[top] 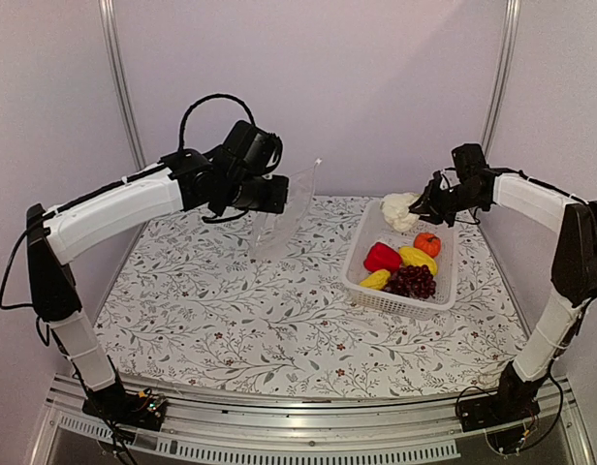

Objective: Place the food in the zip-top bag and seal the zipper
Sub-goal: Pick up the fake vegetable from the center of the board, then place the fake vegetable in the zipper food storage bag.

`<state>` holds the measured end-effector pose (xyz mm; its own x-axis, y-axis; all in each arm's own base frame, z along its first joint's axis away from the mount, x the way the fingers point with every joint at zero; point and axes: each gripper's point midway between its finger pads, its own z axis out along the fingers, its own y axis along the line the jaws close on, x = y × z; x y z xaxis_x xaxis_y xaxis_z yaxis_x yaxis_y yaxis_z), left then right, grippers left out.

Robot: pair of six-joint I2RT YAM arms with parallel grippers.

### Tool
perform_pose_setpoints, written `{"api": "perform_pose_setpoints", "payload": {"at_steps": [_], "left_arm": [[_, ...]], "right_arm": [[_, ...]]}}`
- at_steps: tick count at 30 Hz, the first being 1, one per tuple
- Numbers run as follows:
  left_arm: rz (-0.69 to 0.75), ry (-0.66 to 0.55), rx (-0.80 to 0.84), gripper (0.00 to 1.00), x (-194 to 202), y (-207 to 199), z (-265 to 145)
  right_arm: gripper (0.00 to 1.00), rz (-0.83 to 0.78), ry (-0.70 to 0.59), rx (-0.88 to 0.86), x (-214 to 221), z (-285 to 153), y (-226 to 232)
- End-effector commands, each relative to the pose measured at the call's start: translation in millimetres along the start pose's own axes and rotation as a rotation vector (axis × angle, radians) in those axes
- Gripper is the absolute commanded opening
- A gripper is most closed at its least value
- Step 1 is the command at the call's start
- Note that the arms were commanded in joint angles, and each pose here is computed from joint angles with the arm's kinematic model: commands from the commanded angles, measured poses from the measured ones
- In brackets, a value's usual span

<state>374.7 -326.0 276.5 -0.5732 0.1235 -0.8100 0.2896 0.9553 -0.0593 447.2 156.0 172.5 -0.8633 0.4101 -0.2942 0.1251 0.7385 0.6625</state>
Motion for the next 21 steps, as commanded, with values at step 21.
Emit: {"api": "perform_pose_setpoints", "payload": {"at_steps": [21], "left_arm": [[-0.218,0.016,0.18,0.0,-13.3,-37.6,39.4]], "right_arm": [[0.0,-0.387,0.085,-0.589,92.7,-107.0,212.5]]}}
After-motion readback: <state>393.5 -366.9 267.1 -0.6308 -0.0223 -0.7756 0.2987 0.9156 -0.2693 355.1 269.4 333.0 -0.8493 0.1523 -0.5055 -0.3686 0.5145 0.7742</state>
